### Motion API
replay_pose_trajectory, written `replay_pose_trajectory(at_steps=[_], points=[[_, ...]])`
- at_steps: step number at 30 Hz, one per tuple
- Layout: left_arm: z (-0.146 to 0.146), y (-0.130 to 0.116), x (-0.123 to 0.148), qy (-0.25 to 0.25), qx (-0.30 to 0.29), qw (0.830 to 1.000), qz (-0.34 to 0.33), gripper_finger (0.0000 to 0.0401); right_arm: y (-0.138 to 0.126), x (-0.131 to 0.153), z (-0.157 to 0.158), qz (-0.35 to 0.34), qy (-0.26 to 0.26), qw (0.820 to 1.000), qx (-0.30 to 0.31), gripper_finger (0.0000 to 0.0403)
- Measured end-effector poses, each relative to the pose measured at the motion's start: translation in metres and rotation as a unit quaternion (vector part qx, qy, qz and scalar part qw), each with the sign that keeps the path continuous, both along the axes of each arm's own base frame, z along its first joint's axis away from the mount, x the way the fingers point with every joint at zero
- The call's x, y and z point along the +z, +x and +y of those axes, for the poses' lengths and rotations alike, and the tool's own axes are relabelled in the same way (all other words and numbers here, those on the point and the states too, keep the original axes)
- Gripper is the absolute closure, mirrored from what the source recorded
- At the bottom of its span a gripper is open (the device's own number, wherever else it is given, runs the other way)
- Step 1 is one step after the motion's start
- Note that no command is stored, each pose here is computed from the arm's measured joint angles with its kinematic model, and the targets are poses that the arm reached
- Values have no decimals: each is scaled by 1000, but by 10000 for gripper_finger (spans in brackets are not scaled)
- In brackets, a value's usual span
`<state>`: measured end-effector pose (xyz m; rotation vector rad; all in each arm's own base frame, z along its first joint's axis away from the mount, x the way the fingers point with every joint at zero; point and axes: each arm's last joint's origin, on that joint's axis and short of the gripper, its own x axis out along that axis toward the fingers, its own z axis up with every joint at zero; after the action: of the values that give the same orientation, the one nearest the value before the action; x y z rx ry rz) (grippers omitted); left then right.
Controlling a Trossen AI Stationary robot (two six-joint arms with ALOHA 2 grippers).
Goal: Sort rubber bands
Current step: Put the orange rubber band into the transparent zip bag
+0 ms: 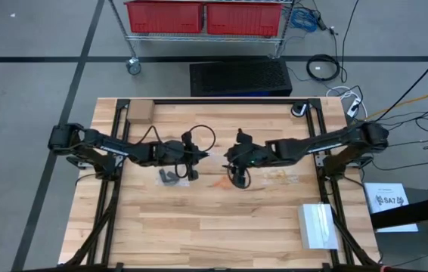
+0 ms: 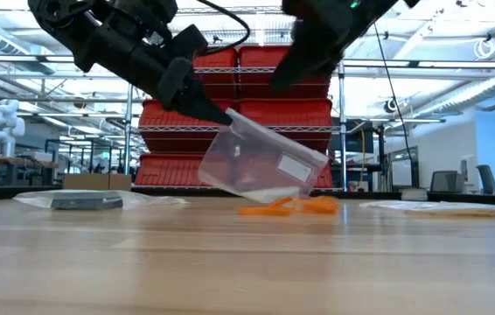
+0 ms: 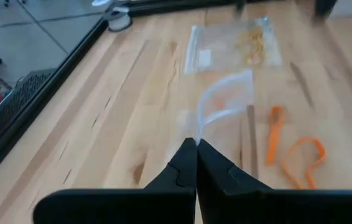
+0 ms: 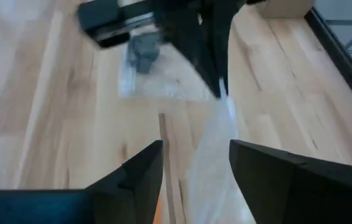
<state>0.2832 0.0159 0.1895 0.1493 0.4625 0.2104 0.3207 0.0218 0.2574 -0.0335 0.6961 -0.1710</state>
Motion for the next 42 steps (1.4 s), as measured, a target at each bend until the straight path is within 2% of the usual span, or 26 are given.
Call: replay_pose_trajectory(at_steps=[5,9,13,22,28,33,35,37,42], points=[[1,-2,-1,9,3,1000,14,401,-21,-9,-4,108,5,994,-17,225],[1,-4,3,12,1,1000,10,401,-19,-30,-7,167,19,985,-41,224],[1,-11,8,17,10,1000,24,401,-15,-56,-13,186,35,979,-69,224],[2,-21,13,26,28,998,49,401,-9,-107,-42,217,35,969,-116,220],[2,-26,4,25,26,998,55,401,-5,-125,-59,234,40,961,-140,182],[2,-28,-1,20,28,998,54,401,-3,-129,-61,236,61,962,-123,169],[2,-28,-1,20,28,998,52,401,-2,-129,-58,233,60,963,-119,184],[2,-28,-1,21,28,998,49,401,-2,-128,-55,230,59,965,-114,217],[2,-27,0,21,25,998,46,401,0,-130,-47,232,60,966,-95,354]])
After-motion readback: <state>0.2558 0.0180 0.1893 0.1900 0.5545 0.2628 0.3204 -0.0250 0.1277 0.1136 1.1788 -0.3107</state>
